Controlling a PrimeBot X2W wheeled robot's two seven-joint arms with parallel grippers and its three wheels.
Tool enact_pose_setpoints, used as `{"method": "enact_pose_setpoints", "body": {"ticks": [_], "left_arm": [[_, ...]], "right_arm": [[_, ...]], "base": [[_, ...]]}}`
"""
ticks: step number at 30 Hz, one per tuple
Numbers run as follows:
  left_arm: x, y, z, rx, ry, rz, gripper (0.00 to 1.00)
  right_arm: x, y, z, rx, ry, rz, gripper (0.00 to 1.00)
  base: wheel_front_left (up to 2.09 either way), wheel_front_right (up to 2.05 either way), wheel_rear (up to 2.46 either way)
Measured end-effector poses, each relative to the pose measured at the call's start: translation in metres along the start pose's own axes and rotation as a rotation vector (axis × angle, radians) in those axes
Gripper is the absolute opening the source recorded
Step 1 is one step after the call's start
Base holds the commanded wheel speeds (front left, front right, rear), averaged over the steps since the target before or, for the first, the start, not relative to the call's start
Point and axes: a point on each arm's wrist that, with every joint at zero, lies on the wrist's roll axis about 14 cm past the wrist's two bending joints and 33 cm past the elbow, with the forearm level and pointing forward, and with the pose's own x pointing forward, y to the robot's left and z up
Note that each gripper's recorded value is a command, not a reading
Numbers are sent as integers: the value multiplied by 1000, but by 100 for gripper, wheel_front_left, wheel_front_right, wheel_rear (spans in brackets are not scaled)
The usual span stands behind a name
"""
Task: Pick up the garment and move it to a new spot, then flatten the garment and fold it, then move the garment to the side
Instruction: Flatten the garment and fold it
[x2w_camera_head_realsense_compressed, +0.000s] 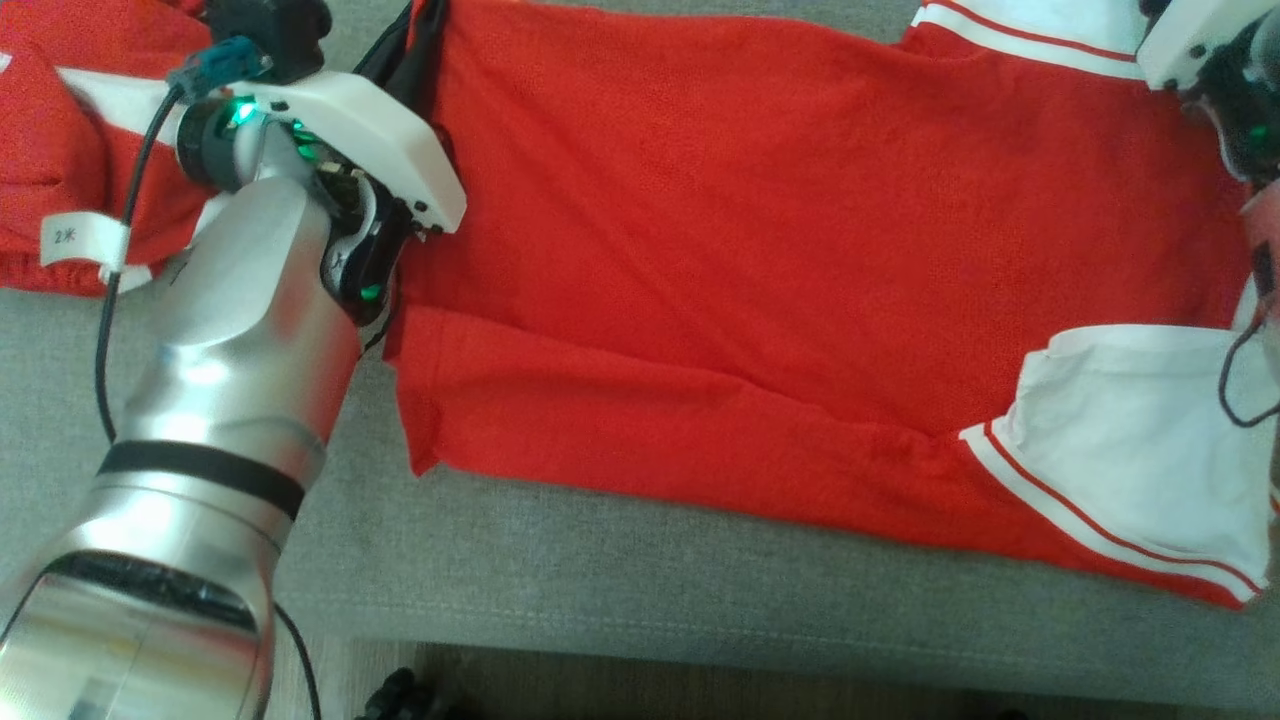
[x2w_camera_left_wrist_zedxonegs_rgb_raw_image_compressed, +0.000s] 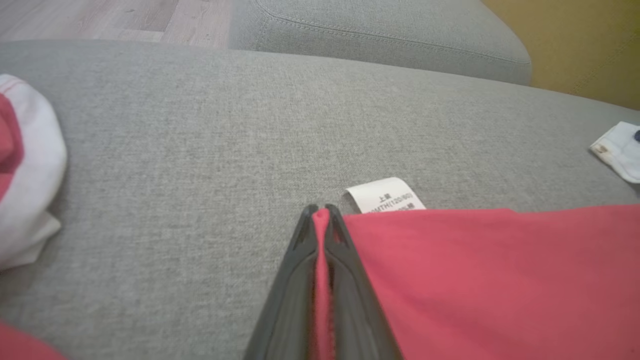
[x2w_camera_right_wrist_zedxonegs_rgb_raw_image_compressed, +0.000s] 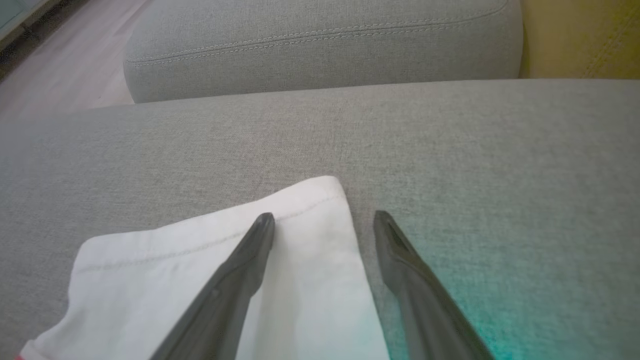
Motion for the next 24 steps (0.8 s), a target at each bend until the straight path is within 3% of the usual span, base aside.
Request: {"method": "enact_pose_setpoints", "body": {"ticks": [2, 3, 4, 5, 6, 10, 14, 18, 24], "left_arm": [[0, -1, 0, -4, -1, -3, 0], [0, -1, 0, -6, 1, -4, 0], [0, -1, -1, -6, 1, -7, 0], [0, -2, -1, -4, -1, -9, 0], [1, -2, -1, -7, -1, -10, 0], [1, -2, -1, -16, -8, -11, 0], [-1, -4, 6, -6, -30, -19, 0], [-6, -7, 16, -15, -53, -26, 0], [-15, -4, 28, 5, -92, -31, 0]], "right_arm": [[2, -1, -1, -13, 19, -3, 100], [3, 0, -2, -12, 30, -2, 61], [5, 0, -2, -12, 36, 0, 35], [6, 0, -1, -12, 38, 1, 13], [7, 1, -1, -7, 43, 4, 0], [9, 5, 1, -8, 31, 16, 0], [3, 11, 22, -16, -86, 38, 0], [-18, 18, 54, -39, -242, 75, 0], [-57, 4, 63, -72, -338, 78, 0]], "base": [[0, 0, 0], [0, 0, 0], [0, 0, 0], [0, 0, 0], [0, 0, 0], [0, 0, 0], [0, 0, 0], [0, 0, 0], [0, 0, 0]]}}
